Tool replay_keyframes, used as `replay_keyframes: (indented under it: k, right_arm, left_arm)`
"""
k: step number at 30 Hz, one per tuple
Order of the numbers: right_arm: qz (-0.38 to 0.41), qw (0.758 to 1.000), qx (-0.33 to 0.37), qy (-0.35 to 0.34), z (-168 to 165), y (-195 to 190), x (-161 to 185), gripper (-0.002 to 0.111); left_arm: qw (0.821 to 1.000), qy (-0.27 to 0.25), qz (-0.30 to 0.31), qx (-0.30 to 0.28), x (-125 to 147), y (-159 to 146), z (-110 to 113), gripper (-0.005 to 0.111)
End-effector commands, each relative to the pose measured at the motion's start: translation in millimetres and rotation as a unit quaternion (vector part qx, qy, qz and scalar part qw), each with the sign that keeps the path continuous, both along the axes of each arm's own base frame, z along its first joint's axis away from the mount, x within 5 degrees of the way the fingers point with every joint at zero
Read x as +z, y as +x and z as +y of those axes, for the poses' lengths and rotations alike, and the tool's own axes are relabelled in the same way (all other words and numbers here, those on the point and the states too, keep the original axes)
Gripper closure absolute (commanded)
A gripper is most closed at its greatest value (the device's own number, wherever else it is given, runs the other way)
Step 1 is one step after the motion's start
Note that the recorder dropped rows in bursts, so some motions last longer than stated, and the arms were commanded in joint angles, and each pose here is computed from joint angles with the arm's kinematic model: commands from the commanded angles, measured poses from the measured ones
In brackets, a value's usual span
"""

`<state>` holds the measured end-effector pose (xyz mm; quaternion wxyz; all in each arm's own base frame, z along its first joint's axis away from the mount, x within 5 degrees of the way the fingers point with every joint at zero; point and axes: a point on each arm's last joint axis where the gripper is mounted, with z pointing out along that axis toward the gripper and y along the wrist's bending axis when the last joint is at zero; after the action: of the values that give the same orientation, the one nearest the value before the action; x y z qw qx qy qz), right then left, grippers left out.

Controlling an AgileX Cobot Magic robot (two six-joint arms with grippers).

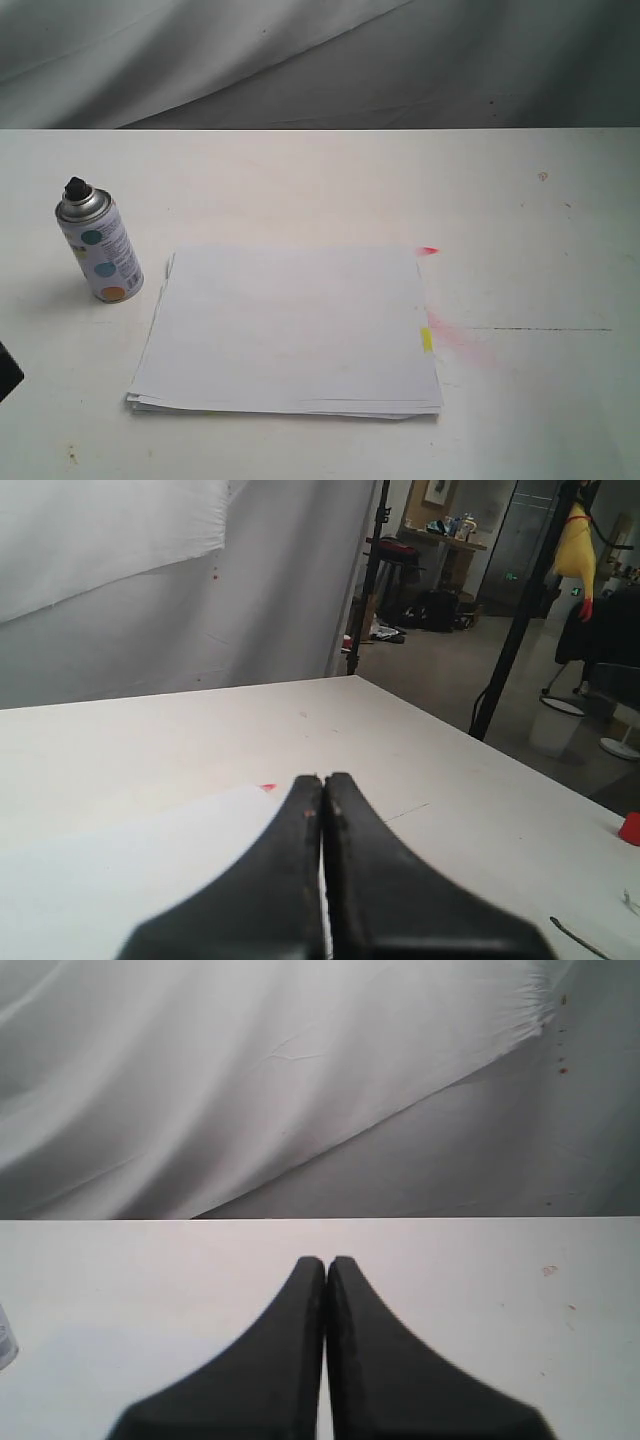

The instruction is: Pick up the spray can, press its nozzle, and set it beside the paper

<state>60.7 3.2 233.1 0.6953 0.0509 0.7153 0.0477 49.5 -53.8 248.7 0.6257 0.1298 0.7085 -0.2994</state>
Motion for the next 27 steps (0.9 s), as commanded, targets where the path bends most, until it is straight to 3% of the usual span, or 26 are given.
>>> replay_keyframes:
  k: [1,8,27]
  right_arm:
    - [0.008,0.999,-0.046,-0.007,-8.1,-0.7,-2.7,0.108]
    - [0.053,0.997,-0.052,-0.034,-10.3,2.0,-36.3,0.108]
    - [0.069,0.996,-0.051,-0.031,-10.1,1.7,-39.8,0.108]
  left_arm:
    - [1.000,-0.006,0.002,-0.003,-0.8,-0.8,-0.3,0.107]
    - [1.000,-0.006,0.002,-0.003,-0.8,-0.8,-0.3,0.107]
    - [1.000,-0.005,0.002,-0.003,-0.8,-0.8,-0.3,0.107]
